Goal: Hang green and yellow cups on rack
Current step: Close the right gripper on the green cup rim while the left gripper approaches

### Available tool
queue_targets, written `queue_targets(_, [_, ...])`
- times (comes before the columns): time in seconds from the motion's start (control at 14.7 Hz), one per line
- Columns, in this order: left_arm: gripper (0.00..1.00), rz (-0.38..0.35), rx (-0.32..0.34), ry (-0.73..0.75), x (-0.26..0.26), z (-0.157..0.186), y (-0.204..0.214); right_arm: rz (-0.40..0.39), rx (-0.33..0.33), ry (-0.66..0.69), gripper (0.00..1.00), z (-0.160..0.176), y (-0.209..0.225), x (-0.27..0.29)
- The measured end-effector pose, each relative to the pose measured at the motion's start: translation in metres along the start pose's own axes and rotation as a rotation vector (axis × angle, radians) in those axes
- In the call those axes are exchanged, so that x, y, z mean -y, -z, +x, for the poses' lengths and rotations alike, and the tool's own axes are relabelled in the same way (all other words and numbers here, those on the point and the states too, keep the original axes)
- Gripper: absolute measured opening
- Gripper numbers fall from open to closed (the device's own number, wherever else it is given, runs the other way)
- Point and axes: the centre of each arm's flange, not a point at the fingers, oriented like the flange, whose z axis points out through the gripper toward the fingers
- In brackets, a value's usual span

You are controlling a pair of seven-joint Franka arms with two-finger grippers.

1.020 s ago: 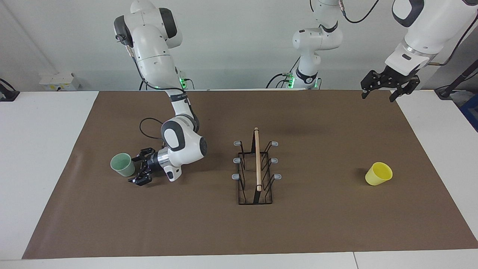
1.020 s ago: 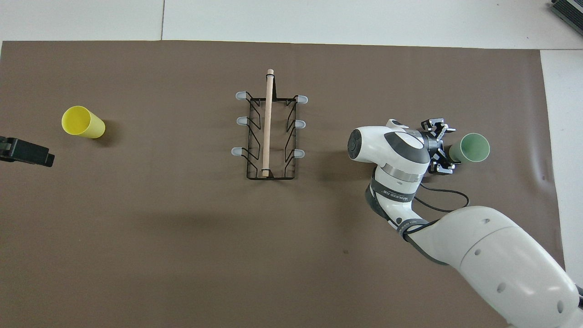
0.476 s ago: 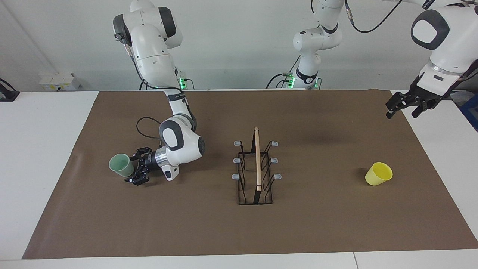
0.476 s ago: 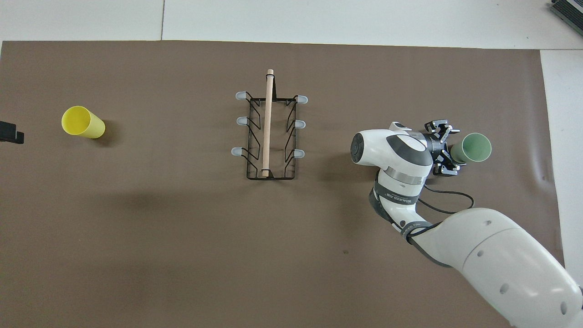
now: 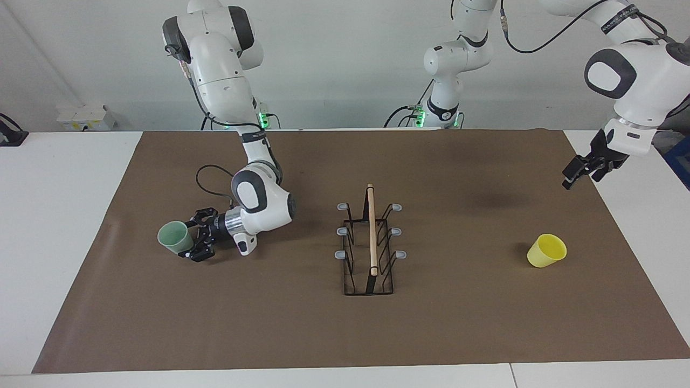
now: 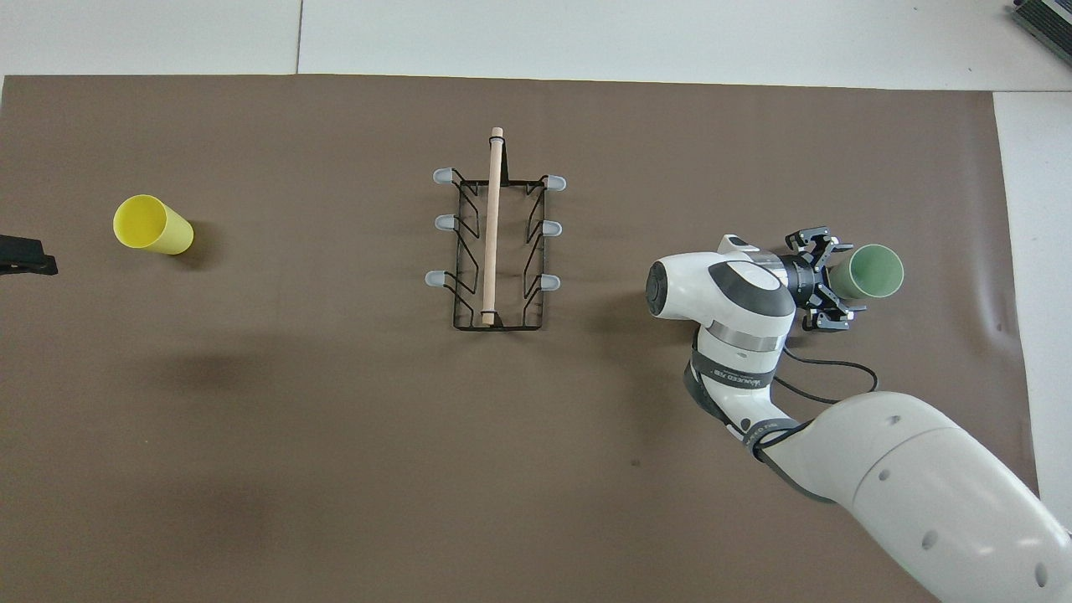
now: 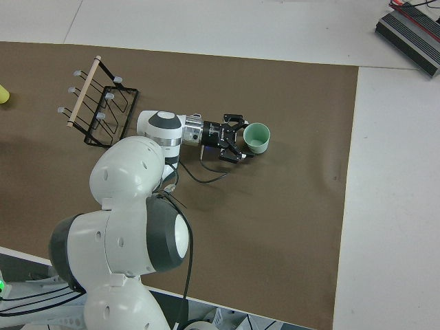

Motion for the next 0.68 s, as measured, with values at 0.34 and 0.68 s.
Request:
queue_targets(0.34, [1.0,-0.125,0.055,0.301,0.013,0.034,-0.025,-0.004,0.026,-0.036,1.0,-0.001,-0.016,0.004])
queue_targets(0.68, [1.0,-0.171,0.138,0.598,0.038,0.108,-0.059,-0.014,0.026,-0.049,0.69,0.003,-0.019,0.008])
